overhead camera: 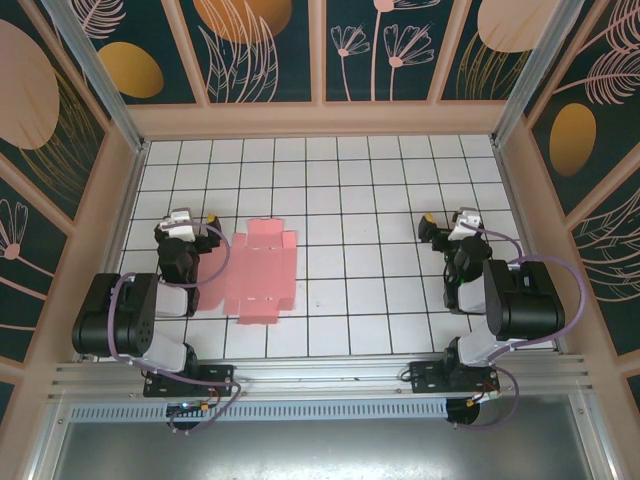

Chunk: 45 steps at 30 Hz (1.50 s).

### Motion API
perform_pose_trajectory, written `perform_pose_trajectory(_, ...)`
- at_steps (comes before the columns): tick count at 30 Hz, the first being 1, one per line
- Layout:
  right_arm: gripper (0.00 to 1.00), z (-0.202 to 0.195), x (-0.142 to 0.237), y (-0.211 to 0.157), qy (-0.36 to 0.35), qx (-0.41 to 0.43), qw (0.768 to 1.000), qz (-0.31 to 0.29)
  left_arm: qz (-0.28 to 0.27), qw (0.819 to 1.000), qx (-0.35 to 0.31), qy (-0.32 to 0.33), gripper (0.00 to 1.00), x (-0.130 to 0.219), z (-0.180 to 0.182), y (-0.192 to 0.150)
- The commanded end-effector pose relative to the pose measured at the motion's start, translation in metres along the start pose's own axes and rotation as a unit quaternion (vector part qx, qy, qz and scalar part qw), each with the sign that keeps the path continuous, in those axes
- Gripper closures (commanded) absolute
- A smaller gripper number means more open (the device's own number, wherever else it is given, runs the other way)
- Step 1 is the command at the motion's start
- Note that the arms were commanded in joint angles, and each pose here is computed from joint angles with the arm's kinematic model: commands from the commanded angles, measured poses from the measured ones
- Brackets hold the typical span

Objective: Fold the paper box

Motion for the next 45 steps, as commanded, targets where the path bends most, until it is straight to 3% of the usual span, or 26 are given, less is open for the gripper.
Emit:
perform_pose_trajectory(1,0.01,-0.004,0.008,0.019,-0.009,-0.005,0.999,-0.039,-0.027,1.0,0.01,-0.008,0.01,0.003,-0.005,0.025)
perform_pose_trajectory(4,0.01,-0.001,0.006,0.033,0.006,-0.002,1.0,-0.025,-0.024,0.999,0.021,-0.022,0.01,0.009,-0.011,0.042)
perform_pose_trajectory(9,0.01,0.006,-0.005,0.056,0.036,-0.064,0.997,0.009,0.005,0.991,0.131,-0.009,0.01,0.021,-0.013,0.059)
perform_pose_trajectory(12,0.01,0.022,-0.018,0.071,0.071,-0.111,0.99,0.052,0.063,0.976,0.208,0.017,0.01,0.026,-0.012,0.058)
perform_pose_trajectory(16,0.01,0.067,-0.032,0.087,0.139,-0.104,0.98,0.101,0.128,0.945,0.296,0.05,0.01,0.039,-0.008,0.036)
perform_pose_trajectory(22,0.01,0.145,-0.049,0.088,0.23,-0.111,0.948,0.19,0.161,0.905,0.386,0.076,0.02,0.066,0.003,-0.009)
perform_pose_trajectory(29,0.02,0.232,-0.043,0.08,0.335,-0.136,0.904,0.227,0.237,0.883,0.396,0.083,0.13,0.074,0.003,-0.048)
perform_pose_trajectory(34,0.03,0.279,-0.037,0.066,0.383,-0.164,0.866,0.276,0.265,0.877,0.395,0.076,0.38,0.073,0.001,-0.058)
perform_pose_trajectory(39,0.05,0.295,-0.025,0.049,0.397,-0.202,0.836,0.319,0.296,0.864,0.402,0.071,0.48,0.073,-0.002,-0.07)
perform_pose_trajectory(45,0.07,0.281,-0.005,0.031,0.383,-0.226,0.823,0.352,0.337,0.82,0.457,0.075,0.55,0.082,-0.005,-0.091)
Point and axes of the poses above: each hand's point on the last joint's axis, 136 mm out from that joint toward the fingers, its own x axis back along the fingers, its own z axis along the line the jaws close on, y = z × x, the point moved 7 cm from there along x, back along the fingers, and after that the axes turned 10 degrees about x, right-handed, at the moved point
